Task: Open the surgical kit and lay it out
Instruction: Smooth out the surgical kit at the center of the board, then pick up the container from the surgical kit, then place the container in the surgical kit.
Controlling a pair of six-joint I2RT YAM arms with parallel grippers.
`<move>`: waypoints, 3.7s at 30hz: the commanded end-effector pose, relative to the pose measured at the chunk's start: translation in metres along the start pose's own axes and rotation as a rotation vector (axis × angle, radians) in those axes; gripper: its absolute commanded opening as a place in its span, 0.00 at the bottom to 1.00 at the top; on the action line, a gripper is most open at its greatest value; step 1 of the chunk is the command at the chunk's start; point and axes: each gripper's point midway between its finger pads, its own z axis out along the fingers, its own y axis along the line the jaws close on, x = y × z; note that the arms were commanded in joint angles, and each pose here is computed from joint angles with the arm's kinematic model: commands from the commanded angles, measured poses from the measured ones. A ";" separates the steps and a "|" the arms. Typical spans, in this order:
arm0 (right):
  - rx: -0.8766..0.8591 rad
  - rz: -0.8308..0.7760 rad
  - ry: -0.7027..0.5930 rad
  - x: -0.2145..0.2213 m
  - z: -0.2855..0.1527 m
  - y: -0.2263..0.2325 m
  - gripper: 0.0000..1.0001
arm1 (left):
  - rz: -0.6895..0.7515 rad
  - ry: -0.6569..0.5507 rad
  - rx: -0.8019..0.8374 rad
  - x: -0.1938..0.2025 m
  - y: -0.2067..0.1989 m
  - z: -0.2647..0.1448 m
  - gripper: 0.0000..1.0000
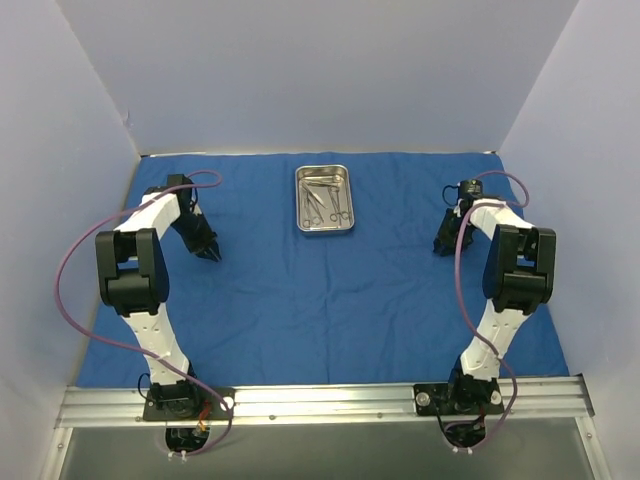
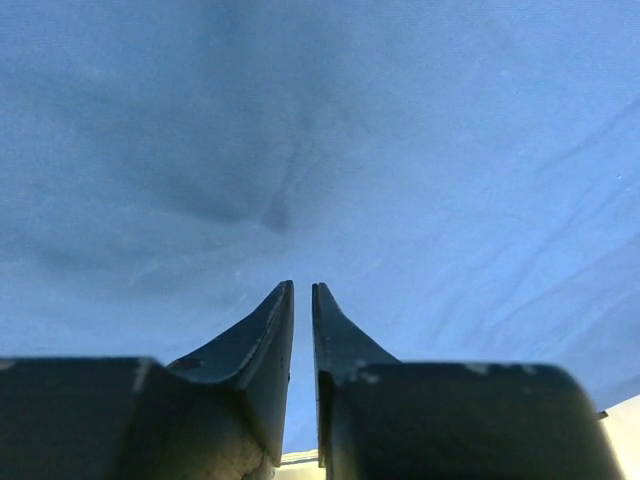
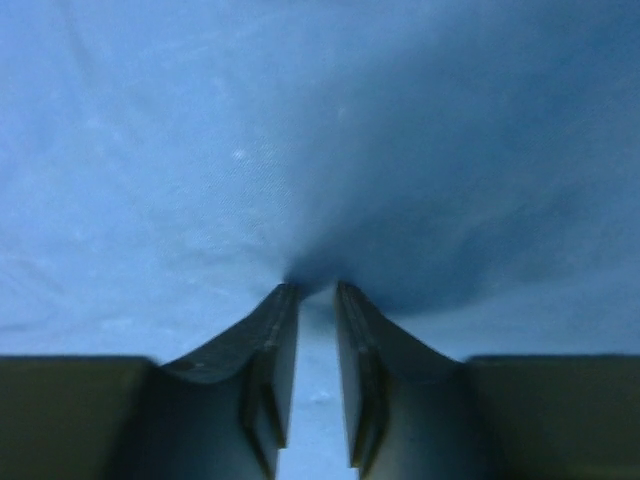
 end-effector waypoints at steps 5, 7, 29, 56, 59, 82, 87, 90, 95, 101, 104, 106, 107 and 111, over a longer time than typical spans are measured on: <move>0.020 -0.030 0.098 0.038 0.004 -0.012 0.32 | 0.099 -0.058 0.077 -0.011 -0.028 -0.016 0.43; 0.010 -0.034 0.098 0.035 0.004 -0.008 0.37 | 0.121 -0.104 0.121 -0.022 -0.042 -0.031 0.48; -0.395 -0.457 -0.138 -0.025 -0.017 0.284 0.64 | 0.252 -0.109 0.374 0.017 -0.084 -0.060 0.56; -0.402 -0.729 -0.329 -0.048 -0.060 0.308 0.00 | 0.225 -0.178 0.328 -0.004 -0.080 -0.083 0.55; -0.457 -0.780 -0.335 -0.038 -0.082 0.310 0.00 | 0.215 -0.205 0.325 -0.013 -0.081 -0.089 0.56; -0.584 -1.465 -0.129 0.196 -0.137 0.335 0.00 | 0.420 -0.397 0.314 -0.010 -0.049 -0.132 0.56; -0.591 -1.473 -0.085 0.204 -0.132 0.326 0.00 | 0.472 -0.390 0.337 0.030 -0.041 -0.140 0.60; -0.616 -1.480 -0.093 0.208 -0.137 0.326 0.00 | 0.499 -0.357 0.330 0.044 -0.038 -0.130 0.60; -0.660 -1.501 -0.068 0.220 -0.145 0.326 0.00 | 0.549 -0.303 0.326 0.057 -0.052 -0.112 0.61; -0.702 -1.497 -0.056 0.227 -0.151 0.326 0.00 | 0.592 -0.212 0.281 0.066 -0.057 -0.092 0.61; -0.733 -1.498 -0.042 0.232 -0.154 0.325 0.00 | 0.567 -0.194 0.235 0.066 -0.049 -0.084 0.60; -0.747 -1.492 -0.027 0.235 -0.154 0.323 0.00 | 0.565 -0.165 0.229 0.070 -0.047 -0.081 0.59; -0.756 -1.491 -0.017 0.237 -0.153 0.322 0.00 | 0.560 -0.159 0.233 0.071 -0.047 -0.081 0.58; -0.829 -1.446 0.051 0.243 -0.149 0.319 0.00 | 0.528 -0.126 0.235 0.079 -0.046 -0.083 0.42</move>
